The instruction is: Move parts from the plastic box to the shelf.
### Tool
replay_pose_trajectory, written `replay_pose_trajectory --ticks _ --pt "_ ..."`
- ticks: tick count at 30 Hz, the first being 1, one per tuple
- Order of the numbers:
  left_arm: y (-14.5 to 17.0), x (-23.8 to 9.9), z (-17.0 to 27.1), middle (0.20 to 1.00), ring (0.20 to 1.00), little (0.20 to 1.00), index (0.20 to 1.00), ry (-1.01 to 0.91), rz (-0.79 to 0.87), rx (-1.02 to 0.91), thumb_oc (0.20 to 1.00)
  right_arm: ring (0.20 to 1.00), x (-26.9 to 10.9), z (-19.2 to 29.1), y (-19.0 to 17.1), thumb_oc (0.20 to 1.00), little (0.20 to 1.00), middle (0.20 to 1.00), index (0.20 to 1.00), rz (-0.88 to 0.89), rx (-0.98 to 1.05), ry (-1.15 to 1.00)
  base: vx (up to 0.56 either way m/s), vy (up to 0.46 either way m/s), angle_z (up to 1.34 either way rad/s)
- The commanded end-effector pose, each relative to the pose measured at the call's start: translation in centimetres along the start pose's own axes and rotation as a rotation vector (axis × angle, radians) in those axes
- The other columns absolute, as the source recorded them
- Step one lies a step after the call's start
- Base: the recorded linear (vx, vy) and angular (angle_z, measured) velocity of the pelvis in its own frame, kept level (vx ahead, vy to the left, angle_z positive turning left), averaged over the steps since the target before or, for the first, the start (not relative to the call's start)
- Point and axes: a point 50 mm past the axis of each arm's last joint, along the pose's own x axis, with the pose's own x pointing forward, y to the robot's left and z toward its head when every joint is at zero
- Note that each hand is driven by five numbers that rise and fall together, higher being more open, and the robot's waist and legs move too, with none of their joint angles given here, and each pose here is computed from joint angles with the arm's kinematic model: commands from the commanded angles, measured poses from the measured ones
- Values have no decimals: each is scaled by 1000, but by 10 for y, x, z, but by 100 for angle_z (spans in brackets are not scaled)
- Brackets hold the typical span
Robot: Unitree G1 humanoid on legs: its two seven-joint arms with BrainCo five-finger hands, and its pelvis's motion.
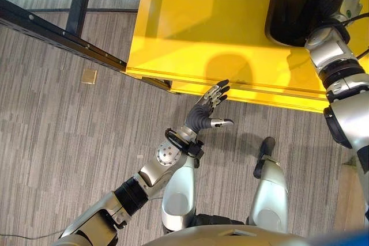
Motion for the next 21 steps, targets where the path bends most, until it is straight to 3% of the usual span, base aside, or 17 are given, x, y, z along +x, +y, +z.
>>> replay_pose_trajectory --ticks 1,4,5,6,7,14,21 --pt "-12 4 16 1000 1000 1000 1000 -105 -51 -43 1000 200 -5 -51 5 200 200 200 200 2 -93 108 0 0 0" --pt "-12 5 17 1000 1000 1000 1000 -103 -60 -43 1000 266 -6 -53 8 266 266 266 266 22 -60 125 0 0 0" --pt "-13 6 18 1000 1000 1000 1000 -104 -68 -39 1000 464 -6 -51 8 464 464 464 464 20 -69 113 0 0 0" --pt "-14 6 18 1000 1000 1000 1000 -105 -63 -40 1000 931 -5 -49 7 931 931 931 931 13 -84 88 0 0 0" --pt "-14 7 18 1000 1000 1000 1000 -106 -58 -40 1000 1000 -5 -48 6 1000 1000 1000 1000 13 -89 72 0 0 0" --pt "-12 7 16 1000 1000 1000 1000 -104 -51 -38 1000 1000 -4 -38 5 1000 1000 1000 1000 1 -102 33 0 0 0" --pt "-14 5 15 1000 1000 1000 1000 -93 -86 -41 1000 1000 -2 -31 0 1000 1000 1000 1000 -60 -243 -71 0 0 0"
